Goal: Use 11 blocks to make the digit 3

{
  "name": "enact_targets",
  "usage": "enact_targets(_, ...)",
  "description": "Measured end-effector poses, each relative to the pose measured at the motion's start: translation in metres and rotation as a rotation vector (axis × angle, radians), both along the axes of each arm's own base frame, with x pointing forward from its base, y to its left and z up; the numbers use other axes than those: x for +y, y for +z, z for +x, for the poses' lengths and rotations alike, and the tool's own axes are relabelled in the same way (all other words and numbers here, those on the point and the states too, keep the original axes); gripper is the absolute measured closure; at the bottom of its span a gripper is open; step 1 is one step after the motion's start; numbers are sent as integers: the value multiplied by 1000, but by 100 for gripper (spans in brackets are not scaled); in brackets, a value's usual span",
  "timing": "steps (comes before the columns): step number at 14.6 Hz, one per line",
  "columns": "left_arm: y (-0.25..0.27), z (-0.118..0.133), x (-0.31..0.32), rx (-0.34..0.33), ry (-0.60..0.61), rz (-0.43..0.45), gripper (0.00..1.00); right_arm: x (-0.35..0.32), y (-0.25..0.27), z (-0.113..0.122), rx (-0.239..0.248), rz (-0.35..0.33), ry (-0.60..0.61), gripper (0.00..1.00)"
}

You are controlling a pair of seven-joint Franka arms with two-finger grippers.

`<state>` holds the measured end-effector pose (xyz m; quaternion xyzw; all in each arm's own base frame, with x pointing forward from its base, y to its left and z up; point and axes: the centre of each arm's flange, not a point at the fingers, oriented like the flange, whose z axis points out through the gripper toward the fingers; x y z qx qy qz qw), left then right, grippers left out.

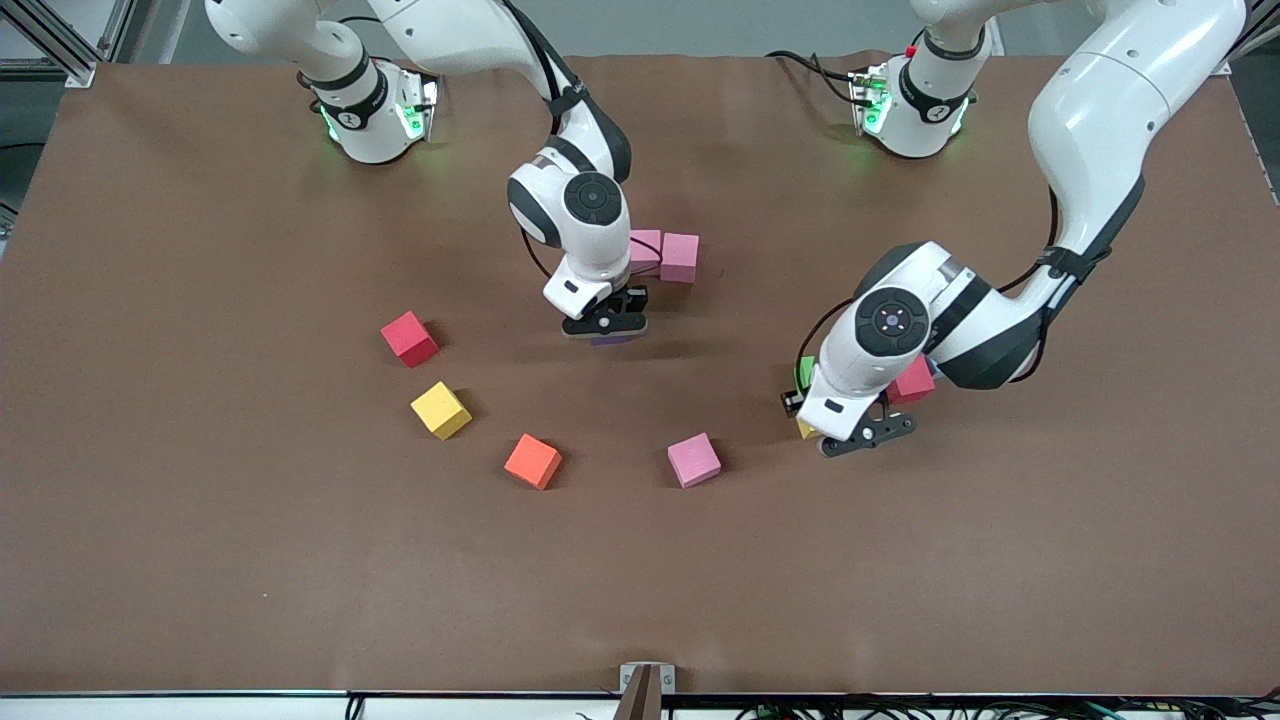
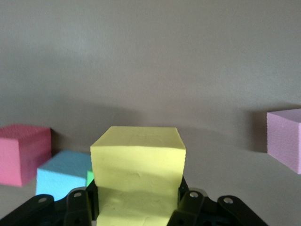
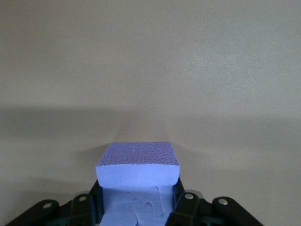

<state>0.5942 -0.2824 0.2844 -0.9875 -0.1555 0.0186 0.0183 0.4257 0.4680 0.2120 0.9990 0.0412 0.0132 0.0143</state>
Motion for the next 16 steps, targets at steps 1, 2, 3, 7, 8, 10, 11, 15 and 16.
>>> enact_targets(1,-2,-5,-5,5,23,2,41,0,0,0,0,0,1,44)
enact_targets(2,-7,-17,-15,19,66,7,41,0,0,0,0,0,1,44)
enact_targets(3,-7,-21,-18,24,128,10,41,0,0,0,0,0,-5,44)
enact_targets(7,-16,-75,-61,57,373,42,41,-5,7,3,16,-20,-27,11)
enact_targets(8,-16,-78,-63,56,385,44,41,-6,17,4,24,-25,-31,3)
enact_targets(10,-15,-77,-63,55,388,42,41,-8,47,9,22,-13,-44,0)
enact_targets(11,-15,-77,-64,54,390,41,41,-11,64,14,17,-1,-55,0)
enact_targets(15,-12,-89,-84,44,474,44,41,-57,123,49,11,26,-203,0)
enact_targets(16,-10,-95,-94,39,509,45,41,-74,129,63,6,28,-253,0)
